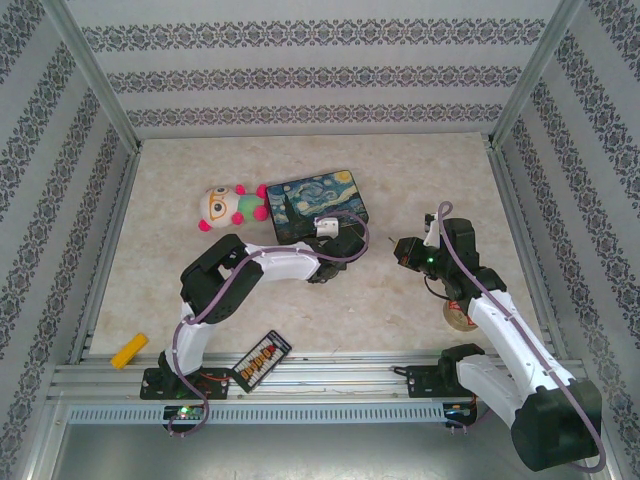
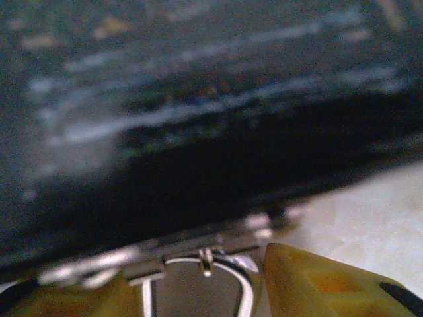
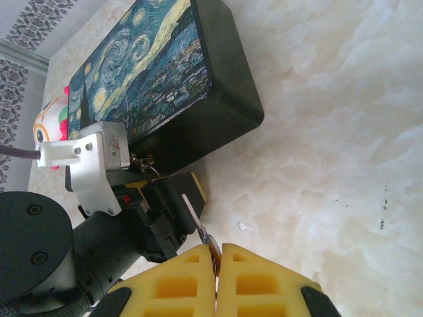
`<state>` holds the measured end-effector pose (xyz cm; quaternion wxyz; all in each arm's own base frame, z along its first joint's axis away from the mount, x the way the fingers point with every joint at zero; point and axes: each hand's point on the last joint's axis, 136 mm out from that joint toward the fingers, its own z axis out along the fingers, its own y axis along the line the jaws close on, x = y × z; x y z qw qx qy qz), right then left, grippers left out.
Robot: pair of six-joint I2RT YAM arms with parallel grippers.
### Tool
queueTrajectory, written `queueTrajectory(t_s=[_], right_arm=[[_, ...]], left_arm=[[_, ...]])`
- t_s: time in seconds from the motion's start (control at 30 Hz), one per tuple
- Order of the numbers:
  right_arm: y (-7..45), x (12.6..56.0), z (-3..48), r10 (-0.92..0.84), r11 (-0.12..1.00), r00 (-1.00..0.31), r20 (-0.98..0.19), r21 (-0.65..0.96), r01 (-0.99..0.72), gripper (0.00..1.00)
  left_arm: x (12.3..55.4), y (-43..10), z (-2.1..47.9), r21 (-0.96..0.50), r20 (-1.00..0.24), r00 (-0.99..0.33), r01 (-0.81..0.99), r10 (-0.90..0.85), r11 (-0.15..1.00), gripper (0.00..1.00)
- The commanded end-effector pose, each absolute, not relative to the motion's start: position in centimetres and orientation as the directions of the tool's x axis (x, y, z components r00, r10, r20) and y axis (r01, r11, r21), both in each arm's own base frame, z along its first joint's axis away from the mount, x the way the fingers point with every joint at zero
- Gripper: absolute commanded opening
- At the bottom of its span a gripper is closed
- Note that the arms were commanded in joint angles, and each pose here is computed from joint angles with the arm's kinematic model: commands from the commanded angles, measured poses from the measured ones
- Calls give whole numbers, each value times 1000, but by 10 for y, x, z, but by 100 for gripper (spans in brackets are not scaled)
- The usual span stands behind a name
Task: Unlock the padlock with the key
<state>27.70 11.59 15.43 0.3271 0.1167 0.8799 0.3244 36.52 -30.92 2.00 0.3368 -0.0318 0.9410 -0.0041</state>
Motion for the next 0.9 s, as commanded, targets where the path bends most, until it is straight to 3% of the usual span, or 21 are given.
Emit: queueTrajectory(t_s=[0.0,0.27,0.5,0.87], right_arm=[[116,280,156,428,750,-756,-495,661,-8,0],[118,283,158,429,746,-756,-494,666,-12,0],[117,283,157,427,747,-757,-495,665,-13,0],[119,271,118,413,753,-771,-485,658,-10,0]], left_arm=[[348,-315,-5,3,-570,-822,-26,-20,1000,45],[344,-310,0,87,-562,-826,-11,40,996,41],[345,-312,-1,77,-571,-820,-9,37,997,30],[348,-344,25,-98,-580,-814,40,-25,994,19]])
